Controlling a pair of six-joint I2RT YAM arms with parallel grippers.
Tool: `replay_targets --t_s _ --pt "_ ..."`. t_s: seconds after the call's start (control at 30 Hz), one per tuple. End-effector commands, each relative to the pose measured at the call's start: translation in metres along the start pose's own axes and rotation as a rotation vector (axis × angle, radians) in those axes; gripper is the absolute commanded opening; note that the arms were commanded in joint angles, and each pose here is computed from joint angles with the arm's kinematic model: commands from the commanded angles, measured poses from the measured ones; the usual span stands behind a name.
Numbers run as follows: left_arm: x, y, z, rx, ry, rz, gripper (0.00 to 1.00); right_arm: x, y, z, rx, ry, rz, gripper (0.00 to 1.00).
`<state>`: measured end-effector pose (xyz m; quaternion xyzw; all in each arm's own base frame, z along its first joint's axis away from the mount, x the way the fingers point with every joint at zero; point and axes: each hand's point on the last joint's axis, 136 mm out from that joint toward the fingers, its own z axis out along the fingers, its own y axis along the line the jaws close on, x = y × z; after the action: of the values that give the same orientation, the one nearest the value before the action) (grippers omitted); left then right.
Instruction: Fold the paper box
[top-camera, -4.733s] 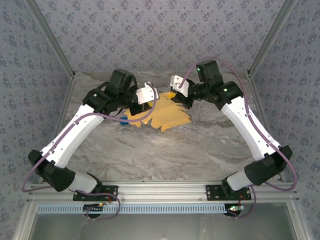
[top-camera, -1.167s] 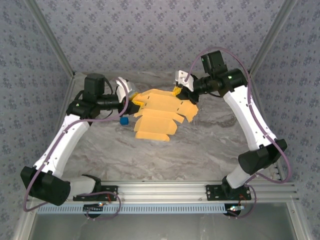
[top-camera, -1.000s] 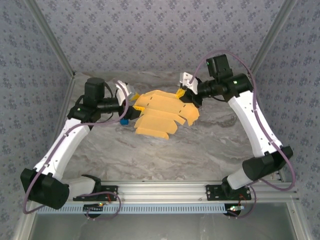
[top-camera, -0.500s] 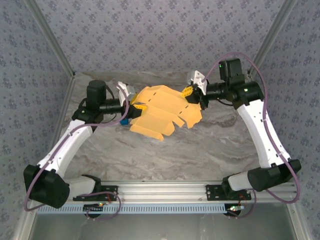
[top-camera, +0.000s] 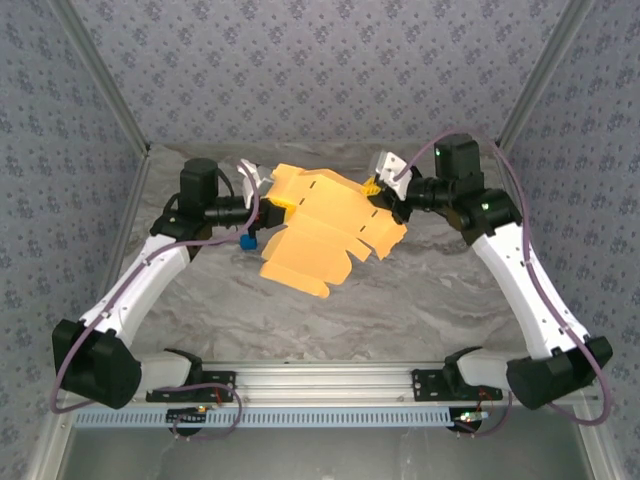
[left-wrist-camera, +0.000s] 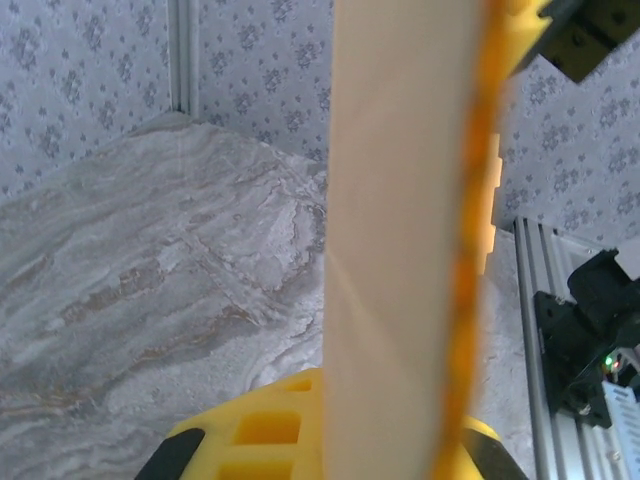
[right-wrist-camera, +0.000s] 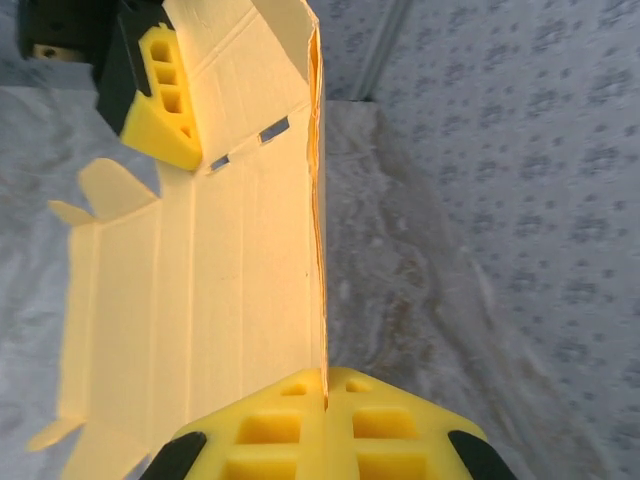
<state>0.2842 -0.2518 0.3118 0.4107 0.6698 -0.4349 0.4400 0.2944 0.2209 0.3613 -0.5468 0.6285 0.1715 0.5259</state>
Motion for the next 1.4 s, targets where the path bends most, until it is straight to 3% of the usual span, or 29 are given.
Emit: replay_targets --t_s 0.0,0.27,0.53,0.8,0.97,1.2,1.37 --pt "-0.03 -0.007 -0.002 0.0 -0.047 -0.034 0.0 0.002 -0.022 0.002 0.226 0.051 -0.111 0.0" --pt "-0.032 -0.008 0.007 -0.018 -0.037 -0.099 0.0 0.026 -0.018 0.025 0.463 0.193 -0.333 0.0" --pt "-0.029 -0.001 0.012 -0.034 -0.031 -0.14 0.0 0.031 -0.013 0.034 0.561 0.206 -0.424 0.0" --pt "-0.022 0.008 0.015 -0.065 -0.019 -0.158 0.0 0.036 -0.009 0.037 0.569 0.209 -0.437 0.0" --pt "-0.014 0.011 0.015 -0.084 -0.007 -0.135 0.0 0.037 -0.004 0.03 0.462 0.168 -0.311 0.0" --pt "-0.007 0.009 0.005 -0.143 -0.007 -0.033 0.34 0.038 0.014 0.016 0.192 0.126 -0.065 0.0" --pt "-0.009 0.02 -0.012 -0.291 -0.02 0.026 0.47 0.024 0.019 0.001 0.116 0.086 0.025 0.0"
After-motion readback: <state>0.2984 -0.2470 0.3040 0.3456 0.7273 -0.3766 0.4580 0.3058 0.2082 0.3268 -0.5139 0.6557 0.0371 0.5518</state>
